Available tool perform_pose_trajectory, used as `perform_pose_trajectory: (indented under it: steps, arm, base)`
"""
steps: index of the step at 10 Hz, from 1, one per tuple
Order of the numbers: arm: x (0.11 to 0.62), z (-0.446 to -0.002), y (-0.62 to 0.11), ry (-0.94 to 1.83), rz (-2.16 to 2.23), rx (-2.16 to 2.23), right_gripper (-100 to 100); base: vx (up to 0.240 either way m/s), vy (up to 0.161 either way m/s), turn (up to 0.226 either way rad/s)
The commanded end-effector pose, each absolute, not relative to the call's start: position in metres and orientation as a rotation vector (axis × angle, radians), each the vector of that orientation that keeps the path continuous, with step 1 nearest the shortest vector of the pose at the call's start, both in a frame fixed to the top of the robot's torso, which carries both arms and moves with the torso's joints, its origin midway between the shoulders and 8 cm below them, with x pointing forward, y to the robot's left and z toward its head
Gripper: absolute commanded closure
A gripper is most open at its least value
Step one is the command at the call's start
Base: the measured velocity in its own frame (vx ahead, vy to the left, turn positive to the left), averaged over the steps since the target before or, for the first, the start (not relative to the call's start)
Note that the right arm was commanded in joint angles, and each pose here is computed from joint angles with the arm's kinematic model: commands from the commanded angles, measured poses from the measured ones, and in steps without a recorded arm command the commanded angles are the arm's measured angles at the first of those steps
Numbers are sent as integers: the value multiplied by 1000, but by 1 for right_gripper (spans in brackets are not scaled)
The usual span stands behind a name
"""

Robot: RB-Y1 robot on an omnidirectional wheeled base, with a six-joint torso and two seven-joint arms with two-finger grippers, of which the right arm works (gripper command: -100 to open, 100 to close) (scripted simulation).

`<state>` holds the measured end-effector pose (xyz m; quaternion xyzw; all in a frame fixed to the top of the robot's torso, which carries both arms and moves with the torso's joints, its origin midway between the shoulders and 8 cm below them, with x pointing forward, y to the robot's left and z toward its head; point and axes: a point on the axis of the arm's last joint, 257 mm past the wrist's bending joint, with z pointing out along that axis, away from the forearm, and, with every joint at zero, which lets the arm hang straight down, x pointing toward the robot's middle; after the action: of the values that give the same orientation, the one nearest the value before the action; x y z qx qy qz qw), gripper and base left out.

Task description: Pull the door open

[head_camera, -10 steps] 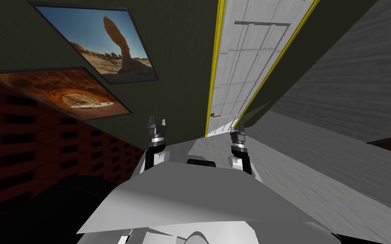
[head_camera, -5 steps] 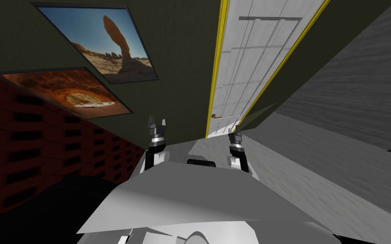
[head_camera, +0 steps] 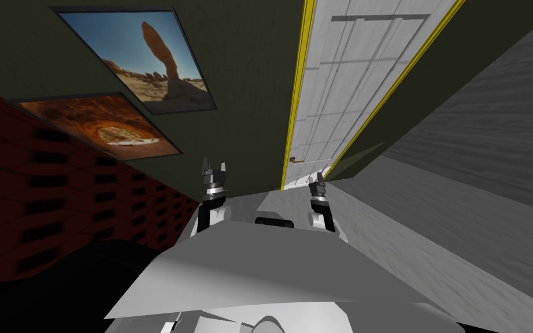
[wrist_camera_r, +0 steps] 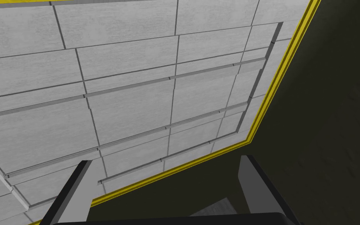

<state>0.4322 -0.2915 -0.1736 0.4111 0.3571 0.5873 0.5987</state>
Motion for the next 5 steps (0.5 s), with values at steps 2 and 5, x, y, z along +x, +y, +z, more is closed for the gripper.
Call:
perform_pose_trajectory:
  steps: [2,5]
  arm:
    - [437,-194,-291,857,1358,979,-100]
    - [444,-218,-291,892,1354,1007,-100]
  base:
    - [61,-48,93]
    - [61,-51,78]
